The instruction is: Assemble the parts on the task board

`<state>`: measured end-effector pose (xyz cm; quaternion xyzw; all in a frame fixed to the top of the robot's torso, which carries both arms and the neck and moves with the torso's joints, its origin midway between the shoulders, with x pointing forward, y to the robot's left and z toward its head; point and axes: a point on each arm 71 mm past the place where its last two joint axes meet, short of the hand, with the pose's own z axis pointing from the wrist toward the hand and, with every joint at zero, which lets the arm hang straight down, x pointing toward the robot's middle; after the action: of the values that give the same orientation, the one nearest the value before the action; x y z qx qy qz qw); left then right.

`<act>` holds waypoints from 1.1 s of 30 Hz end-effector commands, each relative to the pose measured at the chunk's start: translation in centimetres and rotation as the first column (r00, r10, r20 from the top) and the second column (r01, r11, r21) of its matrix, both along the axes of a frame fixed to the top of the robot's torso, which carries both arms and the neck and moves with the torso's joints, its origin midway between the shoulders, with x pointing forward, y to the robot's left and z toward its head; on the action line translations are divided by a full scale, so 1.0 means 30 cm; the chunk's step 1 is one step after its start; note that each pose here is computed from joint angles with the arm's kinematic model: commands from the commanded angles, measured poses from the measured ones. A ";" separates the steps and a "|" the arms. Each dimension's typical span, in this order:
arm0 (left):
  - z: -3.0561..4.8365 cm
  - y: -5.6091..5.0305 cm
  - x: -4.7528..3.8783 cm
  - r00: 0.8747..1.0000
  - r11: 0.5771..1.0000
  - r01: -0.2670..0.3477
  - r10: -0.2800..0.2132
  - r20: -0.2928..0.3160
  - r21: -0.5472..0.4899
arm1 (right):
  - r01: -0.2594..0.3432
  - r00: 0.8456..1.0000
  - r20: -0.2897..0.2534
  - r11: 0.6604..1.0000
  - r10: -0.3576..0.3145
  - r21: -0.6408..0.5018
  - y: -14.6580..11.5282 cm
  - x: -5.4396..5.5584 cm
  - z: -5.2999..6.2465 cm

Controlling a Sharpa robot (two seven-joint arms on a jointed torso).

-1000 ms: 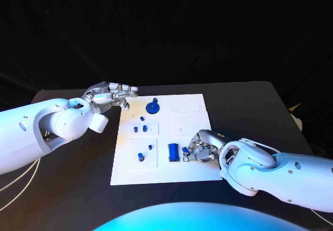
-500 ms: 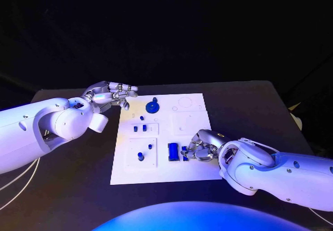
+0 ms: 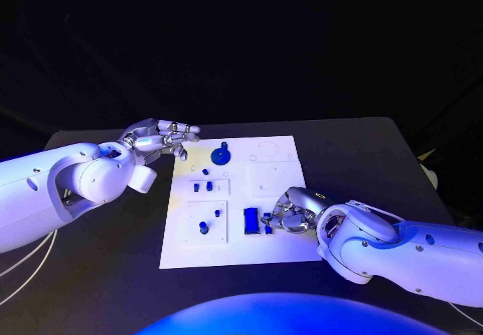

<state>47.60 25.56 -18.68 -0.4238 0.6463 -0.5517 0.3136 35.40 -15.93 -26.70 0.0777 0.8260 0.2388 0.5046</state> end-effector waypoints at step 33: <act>-0.113 -0.033 0.100 0.992 0.988 -0.124 0.120 -0.050 -0.094 | 0.212 0.977 -0.169 0.639 -0.130 0.739 -0.192 0.419 0.111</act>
<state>50.30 24.63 -22.16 -0.4690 0.6262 -0.5381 0.3135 47.51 -21.77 -23.75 0.3225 0.7108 0.4366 0.4474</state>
